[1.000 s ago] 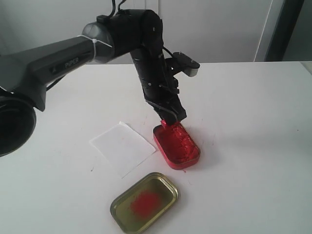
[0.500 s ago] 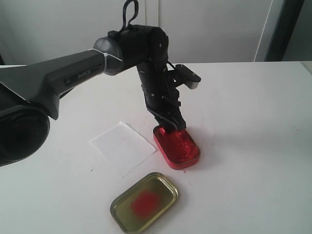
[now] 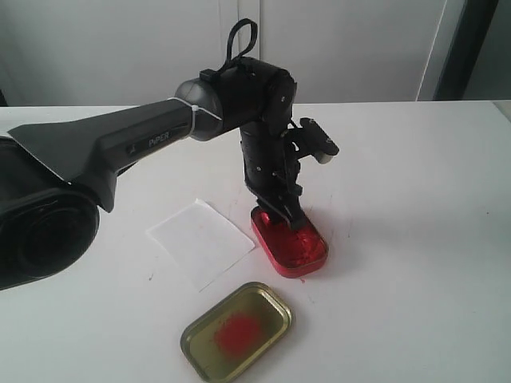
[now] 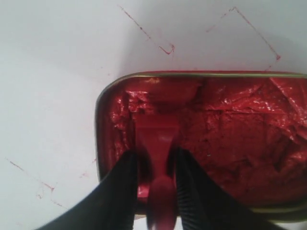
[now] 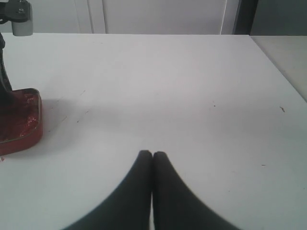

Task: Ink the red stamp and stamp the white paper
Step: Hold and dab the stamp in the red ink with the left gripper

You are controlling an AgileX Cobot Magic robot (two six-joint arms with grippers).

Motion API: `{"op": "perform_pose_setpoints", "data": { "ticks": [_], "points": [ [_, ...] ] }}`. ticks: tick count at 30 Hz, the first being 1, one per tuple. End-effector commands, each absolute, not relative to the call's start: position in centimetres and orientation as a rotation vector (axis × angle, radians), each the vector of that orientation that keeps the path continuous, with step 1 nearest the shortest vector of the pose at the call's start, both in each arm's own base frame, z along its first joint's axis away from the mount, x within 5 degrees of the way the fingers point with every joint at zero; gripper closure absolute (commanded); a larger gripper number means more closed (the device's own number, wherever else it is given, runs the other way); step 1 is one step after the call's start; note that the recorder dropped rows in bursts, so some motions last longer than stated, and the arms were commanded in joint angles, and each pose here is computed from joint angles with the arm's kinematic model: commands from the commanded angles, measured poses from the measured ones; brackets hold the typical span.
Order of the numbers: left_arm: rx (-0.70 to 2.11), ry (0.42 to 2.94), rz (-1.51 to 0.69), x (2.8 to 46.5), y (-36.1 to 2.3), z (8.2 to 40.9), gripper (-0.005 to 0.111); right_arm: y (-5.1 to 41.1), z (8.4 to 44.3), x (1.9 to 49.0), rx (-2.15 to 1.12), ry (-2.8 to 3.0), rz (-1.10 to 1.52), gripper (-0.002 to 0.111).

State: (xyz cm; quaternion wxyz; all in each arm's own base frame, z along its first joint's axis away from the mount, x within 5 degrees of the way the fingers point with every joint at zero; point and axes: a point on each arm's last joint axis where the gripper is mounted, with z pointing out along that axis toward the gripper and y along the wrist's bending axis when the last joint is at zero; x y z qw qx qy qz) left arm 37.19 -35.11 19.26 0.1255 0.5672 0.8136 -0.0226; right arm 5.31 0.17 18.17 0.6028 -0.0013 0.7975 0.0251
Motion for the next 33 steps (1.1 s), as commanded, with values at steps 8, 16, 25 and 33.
{"op": "perform_pose_setpoints", "data": {
  "ticks": [8, 16, 25, 33],
  "points": [
    [1.720, 2.393, -0.051, 37.3, -35.4, 16.7, 0.107, 0.2, 18.2, 5.3, -0.007, 1.833, 0.054, 0.108],
    [1.753, 2.434, -0.041, 37.3, -35.4, 14.2, 0.107, 0.2, 18.2, 5.3, -0.007, 1.833, 0.054, 0.108],
    [1.779, 2.457, -0.034, 37.4, -35.5, 12.4, 0.107, 0.2, 18.2, 5.3, -0.007, 1.833, 0.054, 0.108],
    [1.793, 2.477, -0.030, 37.3, -35.4, 11.2, 0.107, 0.2, 18.2, 5.3, -0.007, 1.833, 0.054, 0.108]
  ]
}}
